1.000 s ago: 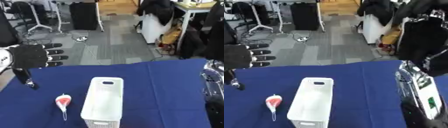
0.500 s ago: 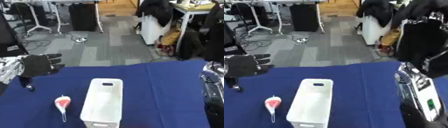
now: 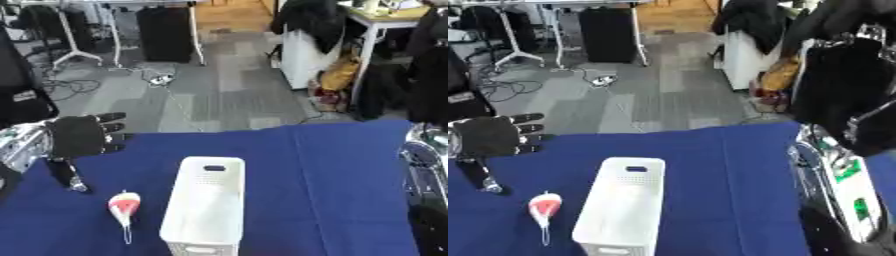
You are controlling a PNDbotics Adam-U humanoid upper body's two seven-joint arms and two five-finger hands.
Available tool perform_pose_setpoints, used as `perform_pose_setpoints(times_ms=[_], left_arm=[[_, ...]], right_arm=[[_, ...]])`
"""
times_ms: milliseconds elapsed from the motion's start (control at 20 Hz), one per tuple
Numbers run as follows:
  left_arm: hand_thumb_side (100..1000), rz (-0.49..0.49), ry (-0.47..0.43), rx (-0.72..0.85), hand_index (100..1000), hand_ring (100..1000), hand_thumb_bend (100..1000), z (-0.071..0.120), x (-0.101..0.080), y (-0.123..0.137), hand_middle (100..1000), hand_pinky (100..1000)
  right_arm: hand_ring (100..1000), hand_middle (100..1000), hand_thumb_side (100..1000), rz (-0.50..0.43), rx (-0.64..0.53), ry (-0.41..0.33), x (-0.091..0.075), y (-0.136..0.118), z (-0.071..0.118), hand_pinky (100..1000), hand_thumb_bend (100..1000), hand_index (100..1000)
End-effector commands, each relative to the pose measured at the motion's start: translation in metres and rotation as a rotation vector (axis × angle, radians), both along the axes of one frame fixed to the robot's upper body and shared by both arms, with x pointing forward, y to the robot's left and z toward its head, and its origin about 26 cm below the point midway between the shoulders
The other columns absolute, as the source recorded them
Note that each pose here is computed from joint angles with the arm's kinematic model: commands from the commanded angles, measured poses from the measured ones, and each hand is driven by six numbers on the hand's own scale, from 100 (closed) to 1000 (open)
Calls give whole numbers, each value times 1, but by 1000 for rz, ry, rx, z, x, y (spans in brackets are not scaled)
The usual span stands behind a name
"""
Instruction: Pick up objects on the table and place them in the box.
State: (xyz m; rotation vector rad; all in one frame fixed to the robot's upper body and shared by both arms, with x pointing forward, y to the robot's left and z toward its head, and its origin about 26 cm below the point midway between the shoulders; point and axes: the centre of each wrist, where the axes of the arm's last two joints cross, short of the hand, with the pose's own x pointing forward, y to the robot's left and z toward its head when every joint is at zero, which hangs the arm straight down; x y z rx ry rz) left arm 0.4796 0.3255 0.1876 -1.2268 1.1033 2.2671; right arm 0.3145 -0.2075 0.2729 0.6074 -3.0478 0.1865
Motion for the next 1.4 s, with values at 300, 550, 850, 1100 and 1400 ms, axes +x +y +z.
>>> perform_pose_setpoints(times_ms=[300, 550, 850, 1100, 1400], left_arm=[[937, -209, 237, -158, 883, 879, 520, 6, 7, 6, 902, 1000], [929, -183, 263, -103, 893, 885, 532, -5, 10, 4, 905, 1000], [925, -210, 270, -37, 892, 888, 540, -10, 11, -13, 903, 1000], [902, -174, 320, -102, 895, 823, 526, -29, 10, -3, 889, 999], [971, -33, 445, -148, 932, 796, 421, -72, 7, 21, 904, 945]], right_arm=[[419, 392, 1000, 11, -6, -30, -3, 1, 9, 278, 100, 581], [418, 392, 1000, 14, -3, -29, -3, 2, 9, 278, 100, 583], [418, 393, 1000, 20, 1, -29, -3, 2, 9, 278, 100, 586], [415, 387, 1000, 25, 5, -28, -3, 3, 10, 278, 100, 581], [414, 387, 1000, 28, 7, -25, -3, 3, 9, 277, 100, 581]])
